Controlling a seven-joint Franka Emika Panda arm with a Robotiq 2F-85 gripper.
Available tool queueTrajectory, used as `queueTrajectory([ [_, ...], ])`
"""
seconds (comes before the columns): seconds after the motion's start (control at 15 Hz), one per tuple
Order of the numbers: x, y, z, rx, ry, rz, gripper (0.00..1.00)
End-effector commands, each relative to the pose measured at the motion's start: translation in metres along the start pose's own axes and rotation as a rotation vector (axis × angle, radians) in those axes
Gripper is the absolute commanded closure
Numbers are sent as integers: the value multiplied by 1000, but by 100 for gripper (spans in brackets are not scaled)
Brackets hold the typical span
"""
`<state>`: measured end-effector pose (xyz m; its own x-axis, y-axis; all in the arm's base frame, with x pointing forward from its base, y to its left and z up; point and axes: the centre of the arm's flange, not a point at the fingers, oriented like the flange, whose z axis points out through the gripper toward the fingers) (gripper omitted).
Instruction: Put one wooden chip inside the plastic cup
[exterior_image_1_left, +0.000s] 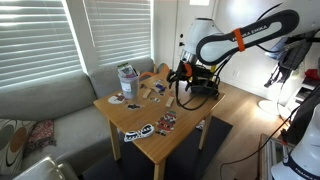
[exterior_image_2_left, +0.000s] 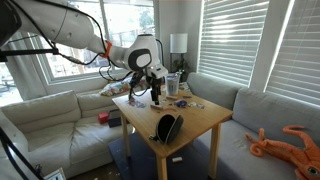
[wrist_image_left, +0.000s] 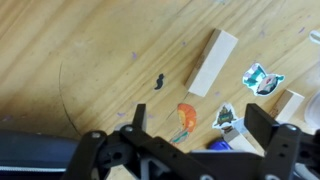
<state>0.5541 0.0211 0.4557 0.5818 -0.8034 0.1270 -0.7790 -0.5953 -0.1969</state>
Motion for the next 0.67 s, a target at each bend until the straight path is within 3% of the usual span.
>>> queueTrajectory([
  [0.0,5,-32,0,-23,-90,93,0],
  [0.47,5,-44,46,-81,-141,229,0],
  [0.53,4,-45,51,-89,-146,240,4],
  [0.6,4,-46,56,-94,-148,248,28],
])
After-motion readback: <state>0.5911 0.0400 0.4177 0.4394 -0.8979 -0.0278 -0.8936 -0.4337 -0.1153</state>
